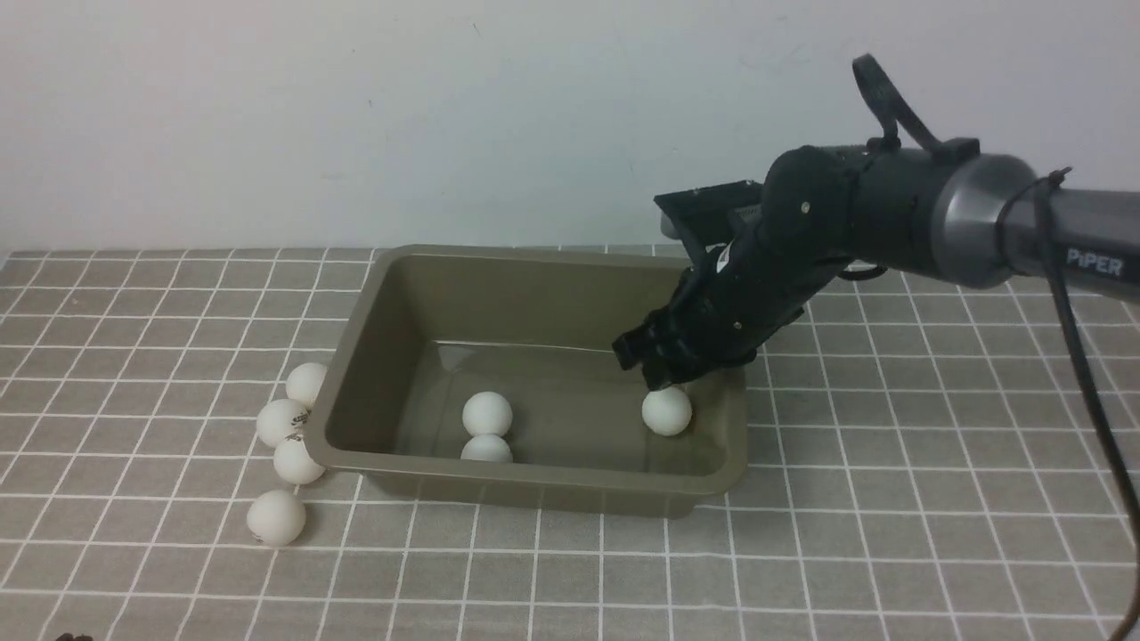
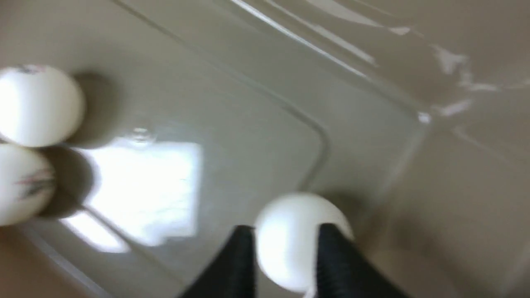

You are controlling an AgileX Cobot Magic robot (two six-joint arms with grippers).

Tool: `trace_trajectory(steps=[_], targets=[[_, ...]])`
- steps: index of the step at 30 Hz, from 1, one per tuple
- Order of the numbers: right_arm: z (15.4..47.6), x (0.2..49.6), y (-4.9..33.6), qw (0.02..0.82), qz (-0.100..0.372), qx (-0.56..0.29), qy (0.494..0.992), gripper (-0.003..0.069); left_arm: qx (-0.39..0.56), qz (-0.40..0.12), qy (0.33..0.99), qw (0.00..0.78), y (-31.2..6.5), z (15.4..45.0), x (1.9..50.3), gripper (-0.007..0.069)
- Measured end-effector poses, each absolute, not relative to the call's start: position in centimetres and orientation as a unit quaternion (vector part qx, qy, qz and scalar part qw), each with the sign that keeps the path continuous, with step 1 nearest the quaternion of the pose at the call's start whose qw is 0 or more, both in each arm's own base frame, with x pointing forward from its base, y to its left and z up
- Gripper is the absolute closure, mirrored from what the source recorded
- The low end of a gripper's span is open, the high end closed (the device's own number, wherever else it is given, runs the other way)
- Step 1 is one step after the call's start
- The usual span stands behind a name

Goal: Put the table tennis balls into the box on the grey coffee tablecloth.
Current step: 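Reach for and grasp a ping pong ball on the table beside the basket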

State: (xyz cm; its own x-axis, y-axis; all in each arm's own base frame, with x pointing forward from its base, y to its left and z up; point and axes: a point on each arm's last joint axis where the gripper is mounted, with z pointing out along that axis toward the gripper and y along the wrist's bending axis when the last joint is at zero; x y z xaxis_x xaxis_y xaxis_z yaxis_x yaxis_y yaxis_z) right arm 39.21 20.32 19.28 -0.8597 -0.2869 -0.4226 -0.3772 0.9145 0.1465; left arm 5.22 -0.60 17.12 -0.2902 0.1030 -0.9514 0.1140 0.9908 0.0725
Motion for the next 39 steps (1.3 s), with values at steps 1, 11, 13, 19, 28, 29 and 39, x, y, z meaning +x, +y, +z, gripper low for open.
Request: trace_trajectory(steps=[1, 11, 13, 19, 28, 29, 39], targets=[[19.2, 39.2, 20.2, 0.2, 0.104, -0.171, 0.959, 0.0534, 0.068, -0.005, 0.803, 0.592, -0.6, 17.1, 5.2, 0.063], [21.5, 39.1, 17.5, 0.22, -0.019, -0.144, 0.965, 0.0671, 0.069, -0.003, 0.803, 0.592, -0.6, 17.1, 5.2, 0.063], [22.3, 39.0, 17.2, 0.226, -0.029, -0.143, 0.963, 0.0671, 0.075, 0.007, 0.803, 0.592, -0.5, 17.1, 5.2, 0.063], [25.5, 37.7, 16.7, 0.24, -0.019, -0.134, 0.961, 0.0672, 0.029, -0.037, 0.787, 0.616, -0.7, 17.6, 5.4, 0.063], [36.8, 27.8, 13.1, 0.307, 0.056, -0.169, 0.935, 0.0672, -0.096, -0.161, 0.718, 0.671, -0.7, 19.4, 5.6, 0.063], [37.5, 26.5, 12.5, 0.332, 0.065, -0.165, 0.926, 0.0672, -0.1, -0.164, 0.714, 0.673, -0.7, 19.4, 5.6, 0.063], [36.1, 6.3, 2.8, 0.696, 0.199, -0.103, 0.682, 0.0672, -0.147, -0.19, 0.646, 0.724, -0.1, 21.1, 5.6, 0.063]])
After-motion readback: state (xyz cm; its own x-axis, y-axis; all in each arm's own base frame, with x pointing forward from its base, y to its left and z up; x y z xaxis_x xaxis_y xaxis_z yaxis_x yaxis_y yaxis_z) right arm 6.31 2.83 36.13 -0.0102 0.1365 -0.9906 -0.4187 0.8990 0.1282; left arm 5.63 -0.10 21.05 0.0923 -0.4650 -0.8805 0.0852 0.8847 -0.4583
